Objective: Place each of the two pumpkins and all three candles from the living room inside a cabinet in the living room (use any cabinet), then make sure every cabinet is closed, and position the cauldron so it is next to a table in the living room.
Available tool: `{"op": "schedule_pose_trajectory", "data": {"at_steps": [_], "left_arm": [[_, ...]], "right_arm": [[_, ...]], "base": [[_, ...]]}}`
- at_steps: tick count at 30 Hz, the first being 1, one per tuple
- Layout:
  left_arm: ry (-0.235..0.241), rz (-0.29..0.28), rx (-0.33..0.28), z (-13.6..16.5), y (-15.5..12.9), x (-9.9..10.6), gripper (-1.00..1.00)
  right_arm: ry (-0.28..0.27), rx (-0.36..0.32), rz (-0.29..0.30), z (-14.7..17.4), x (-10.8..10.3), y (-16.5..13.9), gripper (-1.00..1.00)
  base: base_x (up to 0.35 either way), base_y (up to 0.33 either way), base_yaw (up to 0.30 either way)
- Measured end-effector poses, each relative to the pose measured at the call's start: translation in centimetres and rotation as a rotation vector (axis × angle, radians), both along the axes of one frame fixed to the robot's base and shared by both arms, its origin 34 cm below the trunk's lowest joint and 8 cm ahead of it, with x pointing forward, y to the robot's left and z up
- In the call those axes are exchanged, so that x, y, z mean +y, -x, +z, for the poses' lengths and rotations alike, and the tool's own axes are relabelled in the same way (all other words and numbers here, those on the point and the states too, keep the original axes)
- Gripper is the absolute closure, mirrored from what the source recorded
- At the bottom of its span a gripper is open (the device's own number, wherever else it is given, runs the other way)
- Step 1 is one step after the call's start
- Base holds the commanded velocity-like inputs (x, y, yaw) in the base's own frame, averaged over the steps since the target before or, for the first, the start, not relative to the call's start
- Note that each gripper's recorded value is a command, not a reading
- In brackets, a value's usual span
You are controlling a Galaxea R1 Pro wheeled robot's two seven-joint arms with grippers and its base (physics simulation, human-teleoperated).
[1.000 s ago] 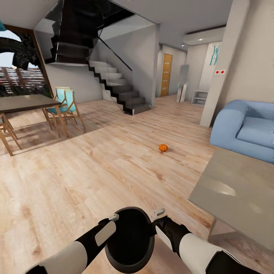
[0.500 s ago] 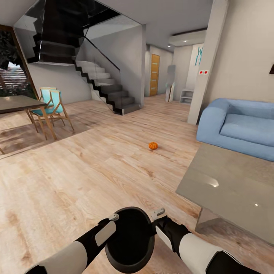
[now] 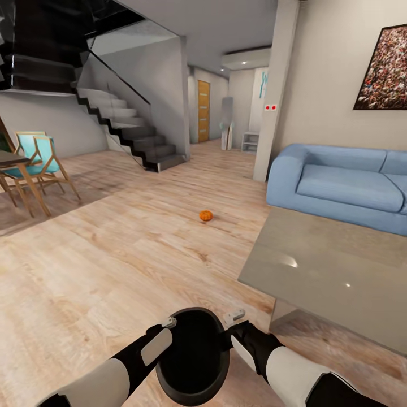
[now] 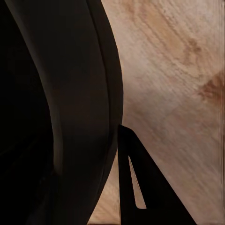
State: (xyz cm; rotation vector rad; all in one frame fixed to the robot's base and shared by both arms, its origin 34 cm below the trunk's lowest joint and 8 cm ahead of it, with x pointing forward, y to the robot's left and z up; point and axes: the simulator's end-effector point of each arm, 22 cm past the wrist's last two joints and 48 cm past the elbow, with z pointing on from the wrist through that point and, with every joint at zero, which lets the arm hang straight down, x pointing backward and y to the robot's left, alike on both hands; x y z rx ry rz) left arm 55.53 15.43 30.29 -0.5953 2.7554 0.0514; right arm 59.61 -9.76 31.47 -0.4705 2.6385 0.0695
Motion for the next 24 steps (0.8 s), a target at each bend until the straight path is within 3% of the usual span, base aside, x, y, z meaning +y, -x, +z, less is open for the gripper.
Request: {"op": "schedule_pose_trajectory", "data": {"at_steps": [11, 24], "left_arm": [[0.000, 0.000, -0.001, 0.02, -0.01, -0.01, 1.00], [-0.001, 0.000, -0.009, 0.39, -0.20, 0.00, 1.00]], "right_arm": [[0.000, -0.001, 0.000, 0.01, -0.01, -0.02, 1.00], [-0.001, -0.009, 0.000, 0.41, 0.00, -0.19, 1.00]], "base": [[0.000, 0.000, -0.079], [0.000, 0.000, -0.255]]}}
